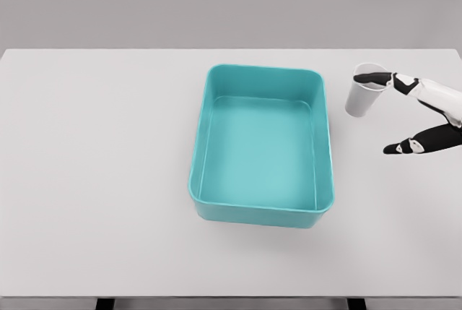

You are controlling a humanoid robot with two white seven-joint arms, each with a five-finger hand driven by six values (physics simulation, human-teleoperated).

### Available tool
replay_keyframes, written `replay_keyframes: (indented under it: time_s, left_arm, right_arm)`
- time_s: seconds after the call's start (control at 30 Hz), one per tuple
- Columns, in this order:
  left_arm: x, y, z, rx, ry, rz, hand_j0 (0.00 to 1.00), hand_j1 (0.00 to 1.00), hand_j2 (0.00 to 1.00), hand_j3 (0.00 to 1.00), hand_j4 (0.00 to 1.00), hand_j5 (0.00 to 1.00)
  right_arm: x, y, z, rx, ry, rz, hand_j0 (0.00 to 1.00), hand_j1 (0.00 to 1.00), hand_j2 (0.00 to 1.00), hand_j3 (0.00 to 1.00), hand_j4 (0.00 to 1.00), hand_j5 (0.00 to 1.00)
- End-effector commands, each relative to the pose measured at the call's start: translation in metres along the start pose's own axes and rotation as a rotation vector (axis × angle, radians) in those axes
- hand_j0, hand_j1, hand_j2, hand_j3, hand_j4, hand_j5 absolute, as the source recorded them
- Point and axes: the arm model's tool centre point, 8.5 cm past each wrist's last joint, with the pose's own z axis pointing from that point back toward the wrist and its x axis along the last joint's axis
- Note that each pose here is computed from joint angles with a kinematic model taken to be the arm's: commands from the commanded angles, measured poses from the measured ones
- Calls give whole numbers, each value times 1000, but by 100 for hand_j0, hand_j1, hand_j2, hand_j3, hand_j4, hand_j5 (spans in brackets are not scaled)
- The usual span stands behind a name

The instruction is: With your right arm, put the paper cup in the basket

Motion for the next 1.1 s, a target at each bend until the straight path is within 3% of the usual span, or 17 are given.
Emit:
replay_keyframes:
  time_s: [0.0, 0.07, 0.13, 0.17, 0.33, 0.43, 0.57, 0.73, 0.83, 0.9, 1.07]
  left_arm:
    - [0, 0, 0, 0, 0, 1, 100, 100, 100, 100, 100, 100]
    - [-1, 0, 0, 0, 2, 0, 100, 100, 100, 100, 100, 100]
    - [-1, 0, 0, 0, 2, 0, 100, 100, 100, 100, 100, 100]
    - [0, 0, 0, 0, 0, 0, 100, 100, 100, 100, 100, 100]
    - [-1, 0, 0, 0, 2, 0, 100, 100, 100, 100, 100, 100]
    - [-1, 0, 0, 0, 2, 1, 100, 100, 100, 100, 100, 100]
    - [-1, 0, 0, 0, 2, 1, 100, 100, 100, 100, 100, 100]
    - [-1, 0, 0, 0, 2, 0, 100, 100, 100, 100, 100, 100]
    - [-1, 0, 0, 0, 2, 0, 100, 100, 100, 100, 100, 100]
    - [-1, 0, 0, 0, 2, 0, 100, 100, 100, 100, 100, 100]
    - [0, 0, 0, 0, 0, 1, 100, 100, 100, 100, 100, 100]
  right_arm:
    - [-4, -1, 3, -10, 16, -4, 100, 100, 100, 100, 100, 100]
    - [-14, -6, 9, -41, 50, -1, 100, 100, 100, 100, 100, 100]
    - [-25, -3, 10, -127, 53, -42, 100, 100, 100, 100, 100, 100]
    - [-43, -3, 18, -179, 99, -101, 100, 100, 100, 100, 100, 100]
    - [-90, -5, 33, -271, 311, -307, 100, 100, 100, 100, 100, 100]
    - [-111, 1, 28, -327, 331, -388, 100, 100, 100, 100, 100, 100]
    - [-130, 11, 18, -385, 323, -463, 100, 100, 100, 100, 100, 100]
    - [-132, 20, 4, -438, 238, -463, 100, 100, 100, 100, 100, 100]
    - [-146, 39, 5, -539, 165, -566, 100, 100, 100, 100, 100, 100]
    - [-154, 56, -2, -551, 167, -622, 100, 100, 100, 100, 100, 100]
    - [-165, 64, 11, -573, 192, -613, 100, 100, 100, 100, 100, 100]
